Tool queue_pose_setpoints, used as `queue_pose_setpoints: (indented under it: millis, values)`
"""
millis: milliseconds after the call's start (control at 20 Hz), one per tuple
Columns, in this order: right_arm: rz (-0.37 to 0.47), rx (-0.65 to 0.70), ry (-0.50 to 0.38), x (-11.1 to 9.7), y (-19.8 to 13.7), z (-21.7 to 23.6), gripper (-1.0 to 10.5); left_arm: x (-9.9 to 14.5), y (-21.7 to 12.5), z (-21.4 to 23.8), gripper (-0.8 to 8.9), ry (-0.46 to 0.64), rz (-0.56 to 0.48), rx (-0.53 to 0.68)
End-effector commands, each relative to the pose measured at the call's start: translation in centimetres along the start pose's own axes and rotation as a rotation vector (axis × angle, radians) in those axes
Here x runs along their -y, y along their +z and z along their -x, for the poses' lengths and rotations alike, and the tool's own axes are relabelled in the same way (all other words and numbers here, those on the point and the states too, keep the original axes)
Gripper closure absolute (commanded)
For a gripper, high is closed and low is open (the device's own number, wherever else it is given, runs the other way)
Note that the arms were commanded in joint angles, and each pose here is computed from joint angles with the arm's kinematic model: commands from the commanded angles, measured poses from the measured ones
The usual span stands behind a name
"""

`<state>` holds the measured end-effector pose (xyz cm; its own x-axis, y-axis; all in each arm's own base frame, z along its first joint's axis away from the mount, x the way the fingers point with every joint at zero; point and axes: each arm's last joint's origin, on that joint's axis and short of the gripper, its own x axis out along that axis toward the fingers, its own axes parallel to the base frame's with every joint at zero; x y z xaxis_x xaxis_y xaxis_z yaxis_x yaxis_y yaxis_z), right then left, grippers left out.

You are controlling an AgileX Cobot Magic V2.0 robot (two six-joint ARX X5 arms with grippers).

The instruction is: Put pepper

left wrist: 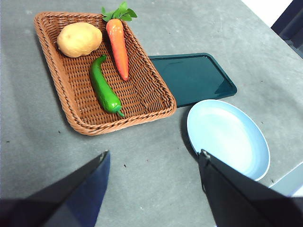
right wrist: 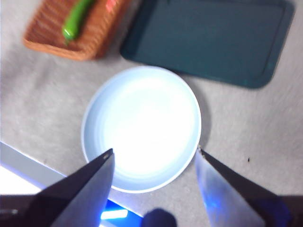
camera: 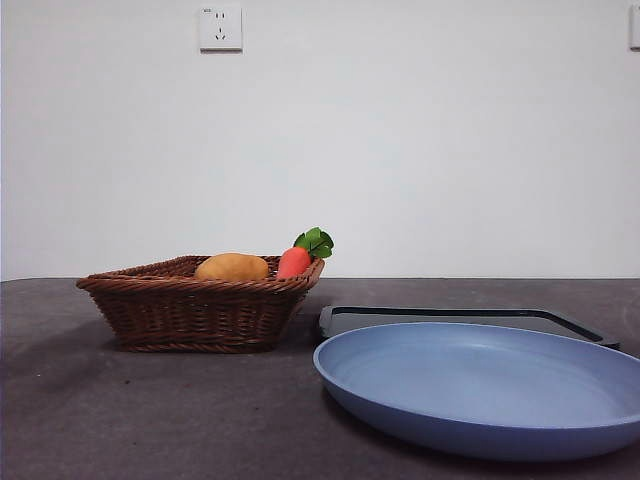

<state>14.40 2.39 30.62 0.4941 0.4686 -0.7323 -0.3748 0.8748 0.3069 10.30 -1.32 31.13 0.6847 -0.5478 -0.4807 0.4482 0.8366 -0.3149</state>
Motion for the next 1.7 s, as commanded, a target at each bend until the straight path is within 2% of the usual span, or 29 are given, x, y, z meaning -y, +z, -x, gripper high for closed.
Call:
queue_pose_setpoints:
  millis: [50, 350, 550, 750, 850, 1050, 1300, 1400, 1700]
  values:
    - [-0.031, -0.060, 0.003, 1.0, 1.3, -1.9, 6.5, 0.2, 0.4, 0.3, 4.86, -0.004, -0.018, 0.016]
    - [-0.070, -0.250, 0.021, 3.4, 3.1, -9.1, 6.5, 0.2, 0.4, 0.3, 4.87, -0.004, -0.018, 0.016]
    - [-0.039, -0.348, -0.042, 4.2, 3.1, -13.1, 6.5, 0.2, 0.4, 0.3, 4.87, -0.004, -0.018, 0.016]
    - [-0.014, -0.397, -0.027, 4.4, 2.9, -16.1, 6.5, 0.2, 0.4, 0.3, 4.87, -0.004, -0.018, 0.016]
    - [0.001, -0.424, -0.048, 4.4, 2.7, -17.3, 6.8, 0.2, 0.4, 0.3, 4.87, -0.004, -0.018, 0.016]
    - [0.006, -0.471, -0.060, 4.8, 2.2, -18.8, 6.9, 0.2, 0.4, 0.3, 4.87, -0.004, -0.016, 0.016]
    - [0.002, -0.482, -0.054, 4.9, 2.1, -19.1, 9.0, 0.2, 0.4, 0.3, 4.87, -0.004, -0.016, 0.016]
    - [-0.001, -0.482, -0.054, 4.9, 2.1, -19.0, 9.4, 0.2, 0.4, 0.3, 4.86, -0.005, -0.016, 0.016]
    - [-0.035, -0.485, -0.060, 4.7, 2.1, -18.3, 9.4, 0.2, 0.5, 0.2, 4.87, -0.001, -0.018, 0.017]
